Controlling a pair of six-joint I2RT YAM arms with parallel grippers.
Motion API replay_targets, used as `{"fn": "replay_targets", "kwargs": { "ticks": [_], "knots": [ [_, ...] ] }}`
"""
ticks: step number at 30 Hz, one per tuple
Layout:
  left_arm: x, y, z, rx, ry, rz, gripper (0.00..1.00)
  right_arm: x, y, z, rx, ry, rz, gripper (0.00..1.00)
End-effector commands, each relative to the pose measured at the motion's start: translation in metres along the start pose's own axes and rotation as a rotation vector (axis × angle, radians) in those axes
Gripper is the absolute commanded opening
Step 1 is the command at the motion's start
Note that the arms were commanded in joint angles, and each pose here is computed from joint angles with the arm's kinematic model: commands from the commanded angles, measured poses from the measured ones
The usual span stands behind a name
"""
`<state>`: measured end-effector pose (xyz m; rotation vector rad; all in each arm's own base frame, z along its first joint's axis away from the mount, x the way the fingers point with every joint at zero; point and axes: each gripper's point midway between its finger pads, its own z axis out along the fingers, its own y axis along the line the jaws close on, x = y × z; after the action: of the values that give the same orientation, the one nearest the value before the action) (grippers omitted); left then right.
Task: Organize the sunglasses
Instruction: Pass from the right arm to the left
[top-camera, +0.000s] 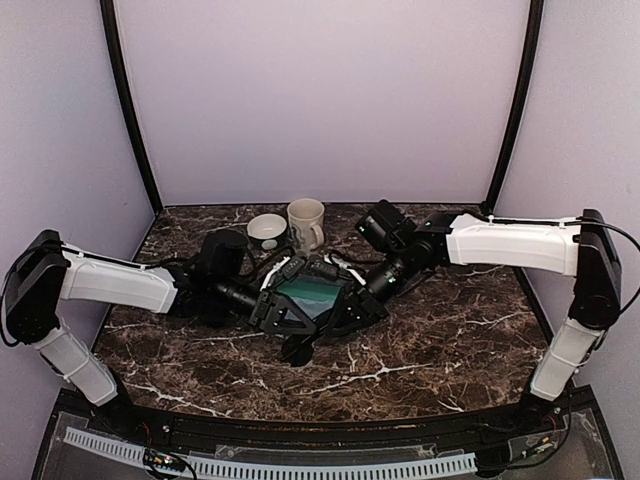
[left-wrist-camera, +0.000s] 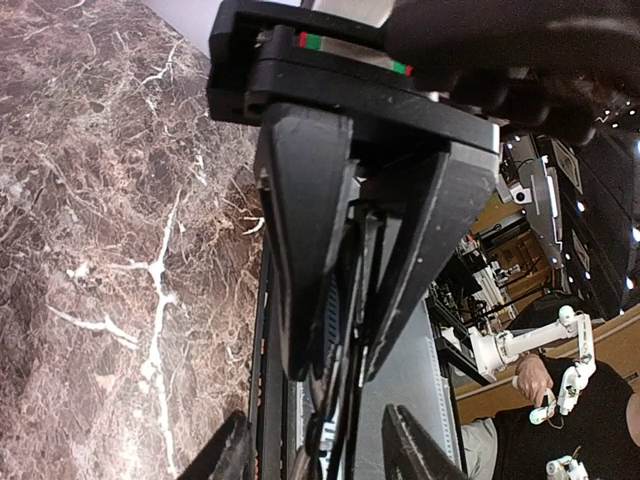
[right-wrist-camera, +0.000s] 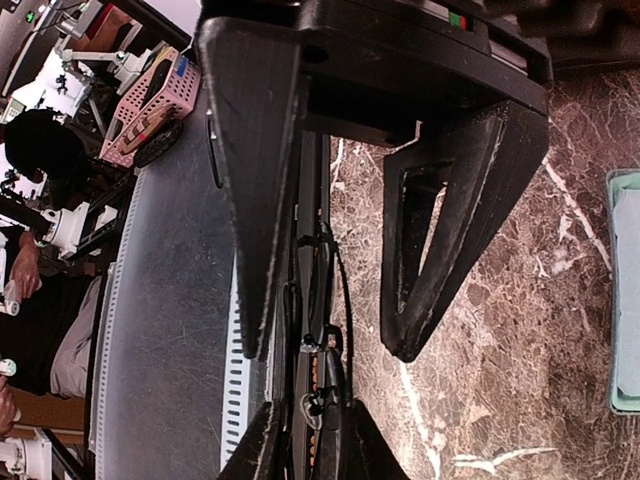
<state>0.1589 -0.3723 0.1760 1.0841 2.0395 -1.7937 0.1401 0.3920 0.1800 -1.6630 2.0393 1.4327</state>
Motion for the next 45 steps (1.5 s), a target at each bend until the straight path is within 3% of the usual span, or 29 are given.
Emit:
{"fn": "replay_targets", "kwargs": {
  "ticks": [1, 9, 16, 24, 36, 45],
  "knots": [
    [-0.003, -0.016, 0.003, 0.062, 0.003, 0.038, 0.46, -0.004, 0.005, 0.005, -0.040, -0.021, -0.015, 0.19],
    [0.006, -0.016, 0.014, 0.097, 0.050, 0.006, 0.37, -0.002, 0.003, 0.006, -0.044, -0.011, -0.009, 0.19],
    [0.007, -0.016, 0.016, 0.101, 0.053, -0.002, 0.20, -0.001, 0.001, 0.006, -0.045, -0.011, -0.003, 0.18],
    [0.010, -0.013, 0.015, 0.081, 0.045, -0.009, 0.15, 0.001, -0.001, 0.007, -0.048, -0.012, 0.009, 0.19],
    [0.011, -0.009, 0.009, 0.012, 0.007, -0.024, 0.12, 0.001, -0.012, 0.005, -0.014, -0.016, 0.033, 0.42],
    [0.013, 0.009, -0.004, -0.166, -0.039, -0.082, 0.12, 0.002, -0.050, -0.024, 0.151, -0.079, 0.134, 0.45]
  ]
}}
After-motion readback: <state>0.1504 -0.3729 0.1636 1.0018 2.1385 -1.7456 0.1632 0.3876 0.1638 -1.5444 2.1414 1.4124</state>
